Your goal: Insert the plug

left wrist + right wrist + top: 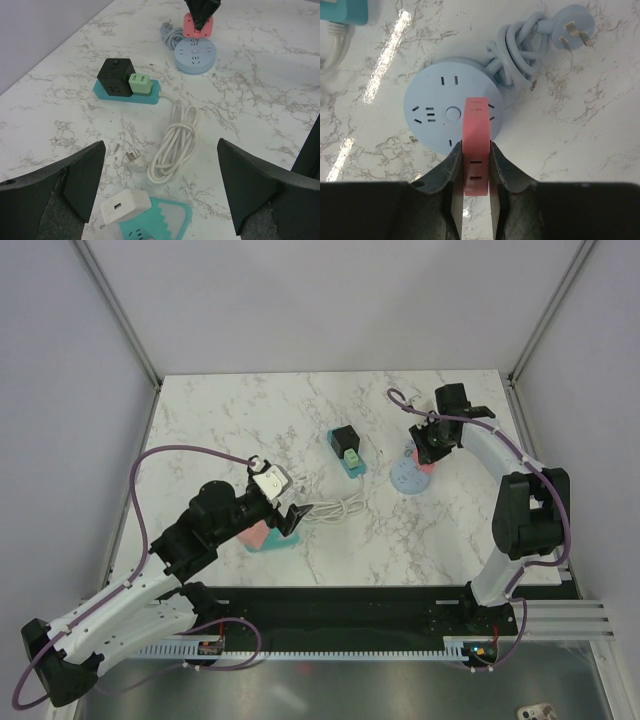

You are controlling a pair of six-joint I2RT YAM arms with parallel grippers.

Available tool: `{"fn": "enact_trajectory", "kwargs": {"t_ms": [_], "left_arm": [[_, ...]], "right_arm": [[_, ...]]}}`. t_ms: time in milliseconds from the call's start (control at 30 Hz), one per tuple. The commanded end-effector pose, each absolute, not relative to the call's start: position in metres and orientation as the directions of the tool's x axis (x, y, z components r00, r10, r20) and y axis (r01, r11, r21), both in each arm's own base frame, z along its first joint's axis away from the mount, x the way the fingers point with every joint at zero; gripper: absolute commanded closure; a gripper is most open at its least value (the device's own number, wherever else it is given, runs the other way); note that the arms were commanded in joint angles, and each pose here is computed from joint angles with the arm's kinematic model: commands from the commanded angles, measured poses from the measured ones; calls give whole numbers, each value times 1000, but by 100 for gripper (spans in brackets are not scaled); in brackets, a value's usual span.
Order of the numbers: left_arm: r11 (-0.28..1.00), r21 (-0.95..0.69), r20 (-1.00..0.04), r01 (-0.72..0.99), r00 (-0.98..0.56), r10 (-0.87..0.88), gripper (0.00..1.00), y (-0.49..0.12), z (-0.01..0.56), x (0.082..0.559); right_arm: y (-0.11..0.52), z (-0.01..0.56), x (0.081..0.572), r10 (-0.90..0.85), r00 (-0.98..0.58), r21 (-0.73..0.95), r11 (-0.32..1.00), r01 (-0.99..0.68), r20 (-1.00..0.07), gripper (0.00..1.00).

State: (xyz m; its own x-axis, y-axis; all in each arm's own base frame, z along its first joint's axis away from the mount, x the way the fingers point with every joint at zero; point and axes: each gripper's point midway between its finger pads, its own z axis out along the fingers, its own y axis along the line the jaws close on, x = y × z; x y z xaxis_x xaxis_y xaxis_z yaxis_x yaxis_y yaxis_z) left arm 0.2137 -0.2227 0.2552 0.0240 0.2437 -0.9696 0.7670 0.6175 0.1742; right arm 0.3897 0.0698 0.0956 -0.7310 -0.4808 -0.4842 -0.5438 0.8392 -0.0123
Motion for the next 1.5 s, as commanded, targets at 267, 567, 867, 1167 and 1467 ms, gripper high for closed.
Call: {"fn": "enact_trajectory", "kwargs": {"t_ms": [267, 567, 867, 1167, 1467], "left_arm": [[638, 162, -980, 753, 49, 192, 0, -222, 276, 214], [637, 165, -980, 753, 52, 192, 0, -222, 276, 214], [634, 168, -979, 755, 53, 196, 0, -222, 275, 214], [628, 168, -979, 760, 57, 194, 0, -223, 277, 214], [631, 171, -980, 757, 65, 188, 0, -222, 280, 213]], "right_arm": [[75, 98, 393, -511, -669, -18, 801, -598, -539, 100], [72, 94, 395, -520, -660, -32, 798, -602, -543, 100], [77, 80, 388, -524, -649, -10, 782, -623, -551, 100], [75, 66, 378, -525, -658, -10, 785, -619, -540, 100], [74, 46, 365, -516, -691, 6, 799, -602, -507, 100]]}}
